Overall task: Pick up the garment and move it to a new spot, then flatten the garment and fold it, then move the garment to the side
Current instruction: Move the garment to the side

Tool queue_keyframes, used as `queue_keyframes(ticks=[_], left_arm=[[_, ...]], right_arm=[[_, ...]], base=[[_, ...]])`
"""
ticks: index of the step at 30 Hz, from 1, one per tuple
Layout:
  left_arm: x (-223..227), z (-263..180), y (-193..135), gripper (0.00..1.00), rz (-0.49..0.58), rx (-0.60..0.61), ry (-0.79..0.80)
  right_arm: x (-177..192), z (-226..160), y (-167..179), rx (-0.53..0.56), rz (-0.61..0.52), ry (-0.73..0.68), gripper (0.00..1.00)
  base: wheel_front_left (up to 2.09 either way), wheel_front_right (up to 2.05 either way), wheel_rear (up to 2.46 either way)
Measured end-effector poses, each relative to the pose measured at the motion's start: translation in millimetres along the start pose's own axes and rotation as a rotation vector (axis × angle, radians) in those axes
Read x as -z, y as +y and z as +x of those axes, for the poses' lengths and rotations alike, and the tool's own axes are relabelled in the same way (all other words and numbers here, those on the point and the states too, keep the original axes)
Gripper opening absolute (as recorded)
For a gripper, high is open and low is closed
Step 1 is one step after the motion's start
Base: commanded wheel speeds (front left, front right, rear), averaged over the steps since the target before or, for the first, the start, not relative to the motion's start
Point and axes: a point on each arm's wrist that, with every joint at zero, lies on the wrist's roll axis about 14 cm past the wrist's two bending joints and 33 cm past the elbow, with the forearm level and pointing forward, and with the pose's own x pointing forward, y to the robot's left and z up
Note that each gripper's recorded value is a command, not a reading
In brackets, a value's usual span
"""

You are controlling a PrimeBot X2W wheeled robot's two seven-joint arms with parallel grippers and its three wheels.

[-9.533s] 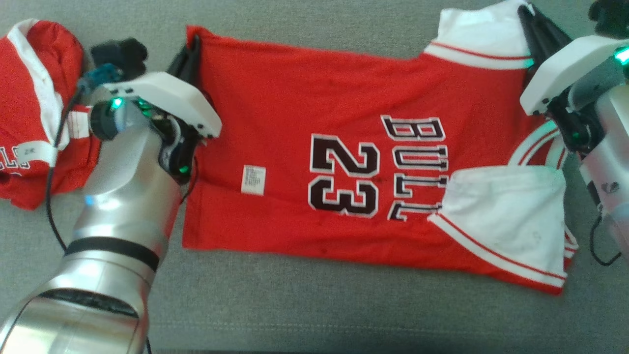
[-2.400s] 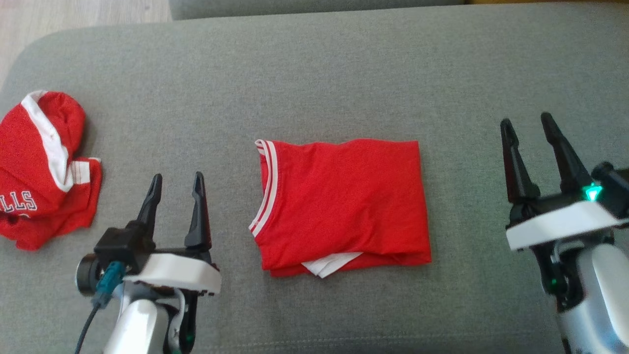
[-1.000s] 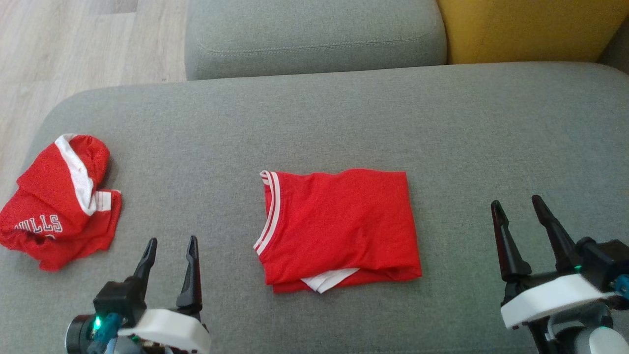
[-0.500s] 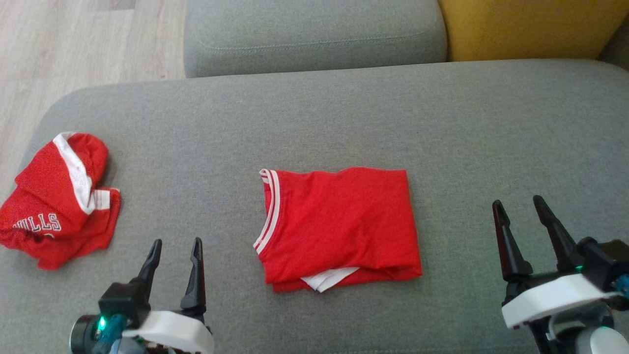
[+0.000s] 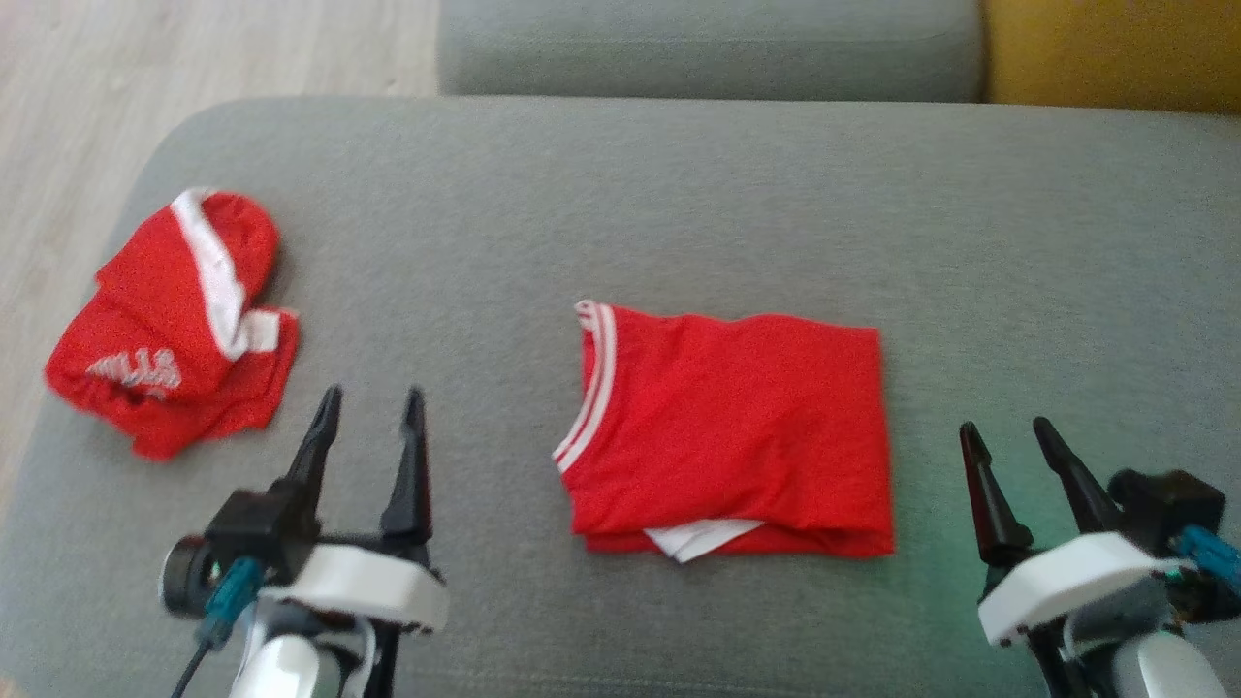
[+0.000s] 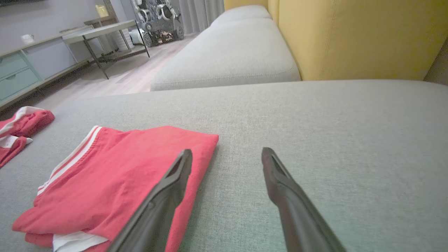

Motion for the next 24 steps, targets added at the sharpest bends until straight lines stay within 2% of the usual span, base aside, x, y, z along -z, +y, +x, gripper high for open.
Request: queue_keyframes(ticks=[8,14,16,17,18,24], left_arm=[[-12.5,6.4,19.6,1.00,-0.007,-0.072,-0.051],[-3.3,-0.2,33.7,1.00,-0.006,-0.129,-0.025],[-1.1,0.5,34.5,1.00,-0.006,-0.133,-0.018],[-0.3,1.3,34.1,1.00,-0.007,-0.133,-0.016],[0.3,2.5,33.2,1.00,-0.008,-0.130,-0.015],[2.2,14.1,21.4,1.00,-0.008,-0.084,-0.014]], right_arm=[[48.3,46.5,33.9,-0.113,0.019,0.176,1.00],[89.0,59.8,55.3,-0.174,0.033,0.322,1.00],[92.2,63.7,57.9,-0.180,0.052,0.336,1.00],[92.9,65.8,57.4,-0.179,0.056,0.343,0.32],[92.3,67.7,57.1,-0.180,0.059,0.345,0.02],[90.6,68.2,50.0,-0.177,0.045,0.345,0.00]], base=[[0.00,0.00,0.00],[0.00,0.00,0.00],[0.00,0.00,0.00],[0.00,0.00,0.00],[0.00,0.00,0.00],[0.00,0.00,0.00]])
